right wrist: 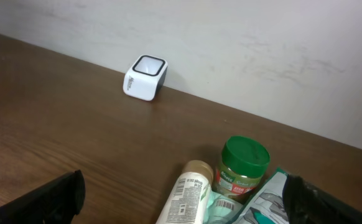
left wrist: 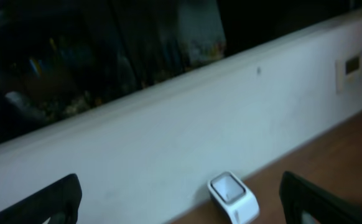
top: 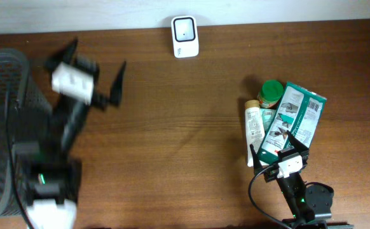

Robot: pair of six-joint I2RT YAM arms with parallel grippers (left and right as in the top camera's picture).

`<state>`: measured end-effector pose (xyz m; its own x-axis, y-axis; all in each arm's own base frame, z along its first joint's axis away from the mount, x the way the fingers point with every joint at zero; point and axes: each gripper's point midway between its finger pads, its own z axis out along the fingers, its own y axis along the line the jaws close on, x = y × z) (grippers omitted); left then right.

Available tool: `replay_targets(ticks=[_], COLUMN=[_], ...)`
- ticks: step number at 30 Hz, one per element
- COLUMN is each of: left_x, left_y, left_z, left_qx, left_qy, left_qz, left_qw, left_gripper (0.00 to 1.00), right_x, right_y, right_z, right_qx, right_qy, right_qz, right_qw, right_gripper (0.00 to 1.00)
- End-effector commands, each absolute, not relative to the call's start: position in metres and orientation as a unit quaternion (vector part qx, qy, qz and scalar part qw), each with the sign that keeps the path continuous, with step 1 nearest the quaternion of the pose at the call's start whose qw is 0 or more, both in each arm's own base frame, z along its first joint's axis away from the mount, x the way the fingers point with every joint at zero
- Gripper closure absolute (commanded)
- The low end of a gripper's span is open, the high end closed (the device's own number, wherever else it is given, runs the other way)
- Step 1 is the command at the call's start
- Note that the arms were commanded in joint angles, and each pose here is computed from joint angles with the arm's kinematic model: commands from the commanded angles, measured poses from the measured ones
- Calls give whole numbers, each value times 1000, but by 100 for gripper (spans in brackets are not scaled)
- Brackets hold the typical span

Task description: Scan the item barcode

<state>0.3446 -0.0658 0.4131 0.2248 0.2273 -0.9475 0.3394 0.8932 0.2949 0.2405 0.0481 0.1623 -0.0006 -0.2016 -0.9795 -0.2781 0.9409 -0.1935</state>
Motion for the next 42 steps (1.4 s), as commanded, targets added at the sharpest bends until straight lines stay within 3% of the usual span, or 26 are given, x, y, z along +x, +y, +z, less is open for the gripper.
replay_targets(ticks=[1, 9, 13, 21, 27, 42], left_x=[292, 231, 226, 233, 239, 239], left_y=[-61, -48, -48, -47, -46, -46], left_z=[383, 302, 262, 228, 161, 164], left_qx=[227, 204, 202, 196, 190, 191], left_qy=[584, 547, 547, 599, 702, 698], left_qz=[-16, 23, 24, 11, -20, -19], left_qw=[779, 812, 812, 776, 686, 690], left_gripper=[1, 1, 1, 1, 1, 1], right_x=[240, 240, 240, 240, 240, 240], right_y=[50, 50, 50, 50, 49, 49], right_z=[160, 160, 160, 160, 160, 160], right_qx=[-170, -170, -170, -170, -170, -169], right_qy=[708, 708, 708, 708, 708, 708], right_qz=[31, 31, 31, 31, 31, 31], right_qw=[684, 684, 684, 684, 684, 684], right_gripper=[2, 2, 1, 2, 2, 2])
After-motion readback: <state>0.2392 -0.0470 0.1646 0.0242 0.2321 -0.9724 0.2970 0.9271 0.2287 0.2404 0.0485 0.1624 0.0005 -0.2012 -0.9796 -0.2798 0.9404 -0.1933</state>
